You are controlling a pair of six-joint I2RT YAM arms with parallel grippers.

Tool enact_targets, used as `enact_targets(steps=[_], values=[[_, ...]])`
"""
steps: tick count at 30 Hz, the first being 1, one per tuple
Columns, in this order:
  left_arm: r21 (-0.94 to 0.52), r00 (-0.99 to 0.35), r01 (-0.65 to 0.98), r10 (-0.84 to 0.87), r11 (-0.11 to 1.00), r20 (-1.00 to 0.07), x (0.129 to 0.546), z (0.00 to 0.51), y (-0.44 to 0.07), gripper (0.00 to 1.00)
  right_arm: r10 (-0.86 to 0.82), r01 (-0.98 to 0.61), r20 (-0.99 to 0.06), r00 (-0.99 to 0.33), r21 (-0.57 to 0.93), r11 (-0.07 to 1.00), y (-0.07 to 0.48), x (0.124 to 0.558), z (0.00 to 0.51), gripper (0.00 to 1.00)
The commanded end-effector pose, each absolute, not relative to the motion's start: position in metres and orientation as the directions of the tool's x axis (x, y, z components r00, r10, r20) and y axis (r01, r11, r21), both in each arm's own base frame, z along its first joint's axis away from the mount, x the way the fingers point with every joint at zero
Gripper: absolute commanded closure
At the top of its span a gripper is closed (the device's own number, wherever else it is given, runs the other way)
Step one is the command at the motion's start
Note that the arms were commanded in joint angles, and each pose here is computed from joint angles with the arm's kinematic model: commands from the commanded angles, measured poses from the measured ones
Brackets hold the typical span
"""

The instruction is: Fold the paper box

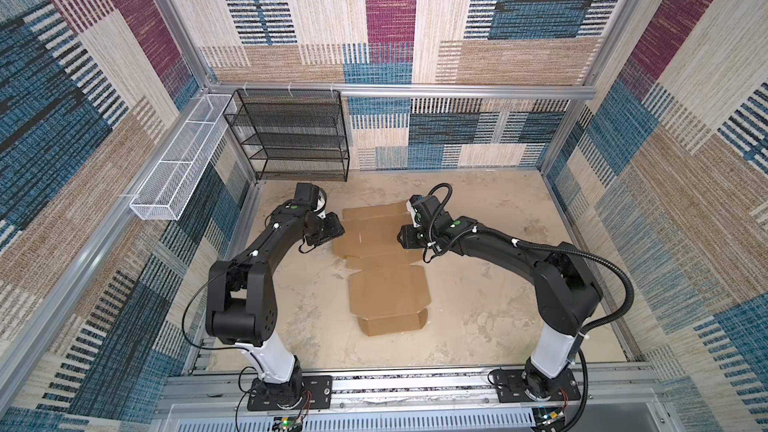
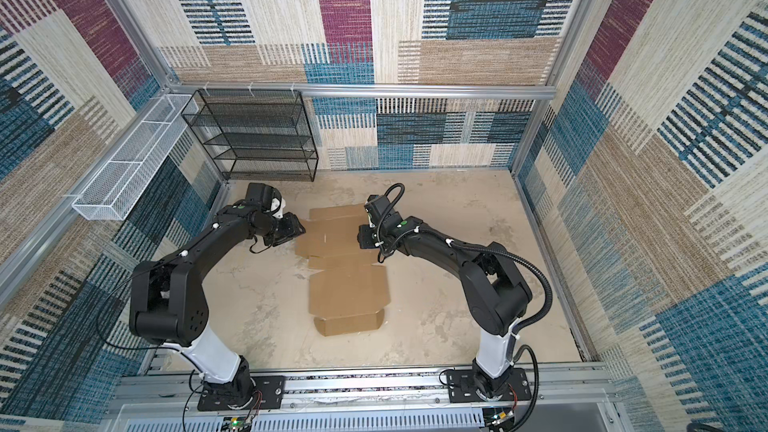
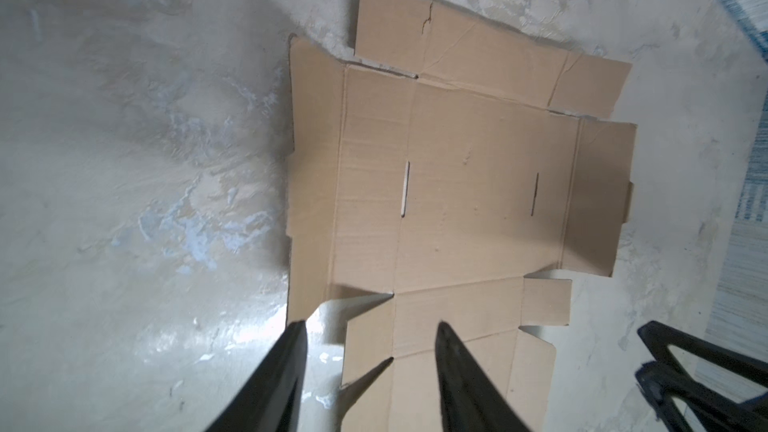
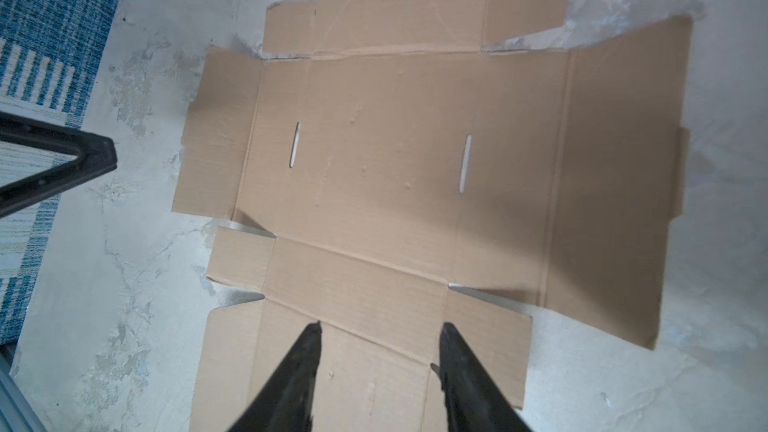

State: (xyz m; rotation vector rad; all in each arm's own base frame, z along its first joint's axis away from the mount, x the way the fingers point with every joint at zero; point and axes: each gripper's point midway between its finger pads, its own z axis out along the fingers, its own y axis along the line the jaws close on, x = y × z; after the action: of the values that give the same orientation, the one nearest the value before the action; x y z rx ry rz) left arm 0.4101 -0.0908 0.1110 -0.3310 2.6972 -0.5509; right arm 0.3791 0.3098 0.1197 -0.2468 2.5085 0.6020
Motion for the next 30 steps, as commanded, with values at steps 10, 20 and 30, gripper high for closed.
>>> enact_targets(steps=[10, 20, 30], values=[[-0.37, -0.936, -0.114, -0.225, 0.922, -0.27, 0.424, 0.085, -0.077, 0.27, -0.06, -0.307, -0.533, -0.844, 0.387, 0.869, 0.321, 0.39, 0.115, 0.52], [-0.423, -0.94, -0.094, -0.22, 0.901, -0.26, 0.436, 0.061, -0.088, 0.02, -0.058, -0.305, -0.531, -0.846, 0.39, 0.869, 0.321, 0.393, 0.114, 0.52], [-0.483, -0.937, -0.075, -0.227, 0.872, -0.266, 0.448, 0.056, -0.1, 0.5, -0.055, -0.3, -0.527, -0.848, 0.391, 0.87, 0.319, 0.392, 0.112, 0.52]])
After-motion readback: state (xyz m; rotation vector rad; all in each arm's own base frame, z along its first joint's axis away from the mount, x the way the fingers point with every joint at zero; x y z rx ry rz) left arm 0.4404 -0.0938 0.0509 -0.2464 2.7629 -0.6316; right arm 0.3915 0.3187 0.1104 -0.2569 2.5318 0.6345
